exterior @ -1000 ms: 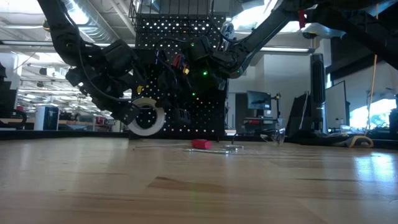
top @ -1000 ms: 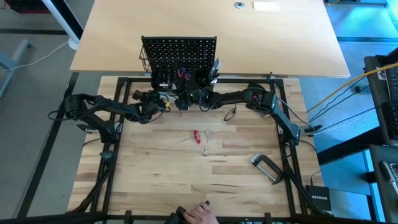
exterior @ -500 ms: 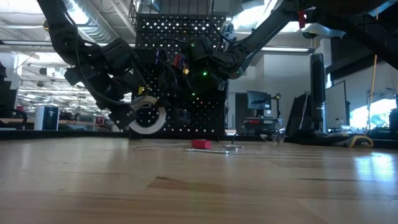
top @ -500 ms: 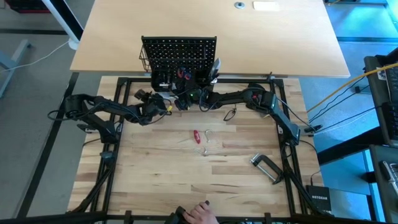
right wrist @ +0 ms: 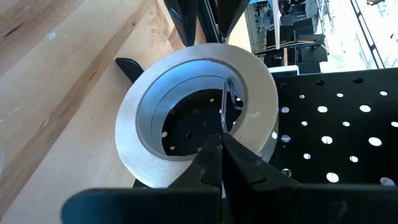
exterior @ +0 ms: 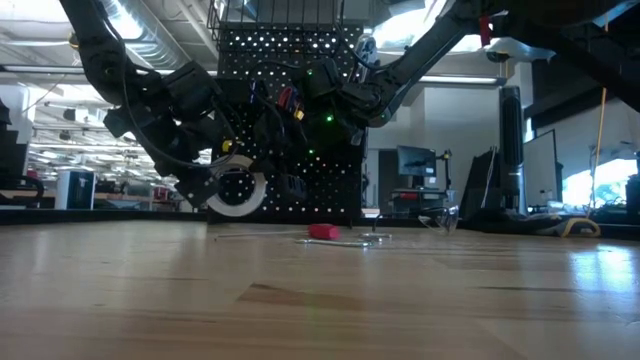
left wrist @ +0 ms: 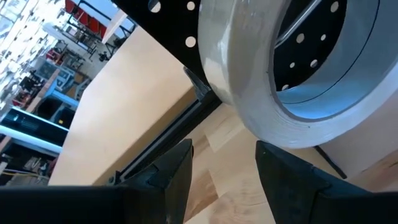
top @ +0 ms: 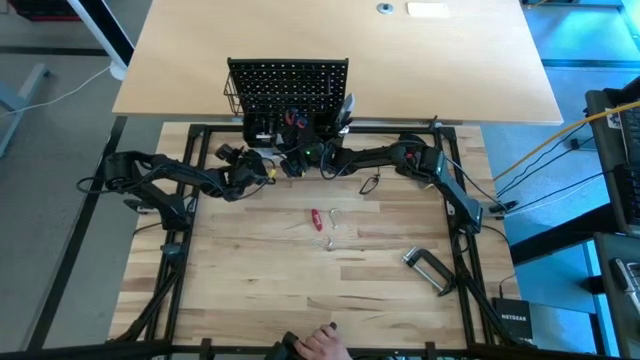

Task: Hang tools onto peg board
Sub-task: Hang the white masking tape on the pegboard hook

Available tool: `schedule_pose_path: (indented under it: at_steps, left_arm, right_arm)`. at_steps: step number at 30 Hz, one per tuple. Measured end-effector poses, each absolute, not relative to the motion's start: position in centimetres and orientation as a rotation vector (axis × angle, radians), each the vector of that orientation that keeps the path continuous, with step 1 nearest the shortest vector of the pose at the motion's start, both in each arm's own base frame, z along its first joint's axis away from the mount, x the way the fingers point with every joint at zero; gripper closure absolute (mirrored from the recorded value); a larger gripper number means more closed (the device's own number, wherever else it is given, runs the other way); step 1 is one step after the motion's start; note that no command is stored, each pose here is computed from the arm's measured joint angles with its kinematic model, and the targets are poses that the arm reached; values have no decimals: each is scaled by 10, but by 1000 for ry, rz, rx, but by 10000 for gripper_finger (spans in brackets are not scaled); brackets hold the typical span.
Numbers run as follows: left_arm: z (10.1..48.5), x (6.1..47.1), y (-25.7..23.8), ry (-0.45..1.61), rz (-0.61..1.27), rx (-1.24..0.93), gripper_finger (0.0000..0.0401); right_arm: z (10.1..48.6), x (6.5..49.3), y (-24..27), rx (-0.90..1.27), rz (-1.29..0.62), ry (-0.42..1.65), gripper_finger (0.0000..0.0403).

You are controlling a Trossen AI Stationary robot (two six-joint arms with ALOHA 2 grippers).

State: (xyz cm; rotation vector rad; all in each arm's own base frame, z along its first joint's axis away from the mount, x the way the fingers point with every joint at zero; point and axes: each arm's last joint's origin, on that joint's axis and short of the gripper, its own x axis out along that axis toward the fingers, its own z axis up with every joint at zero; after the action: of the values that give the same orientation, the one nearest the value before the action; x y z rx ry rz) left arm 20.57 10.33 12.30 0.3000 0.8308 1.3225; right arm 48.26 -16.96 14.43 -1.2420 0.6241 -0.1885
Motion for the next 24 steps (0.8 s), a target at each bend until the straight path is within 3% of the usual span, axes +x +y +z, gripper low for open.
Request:
schedule_pose_path:
  at_steps: [10, 24]
  left_arm:
    - [122, 204, 103, 827, 1334, 275, 234]
    - [114, 198, 95, 981, 1271, 356, 234]
  right_arm:
    - [144, 483, -170, -1242, -188, 624, 400]
    - [144, 483, -170, -1242, -188, 623, 400]
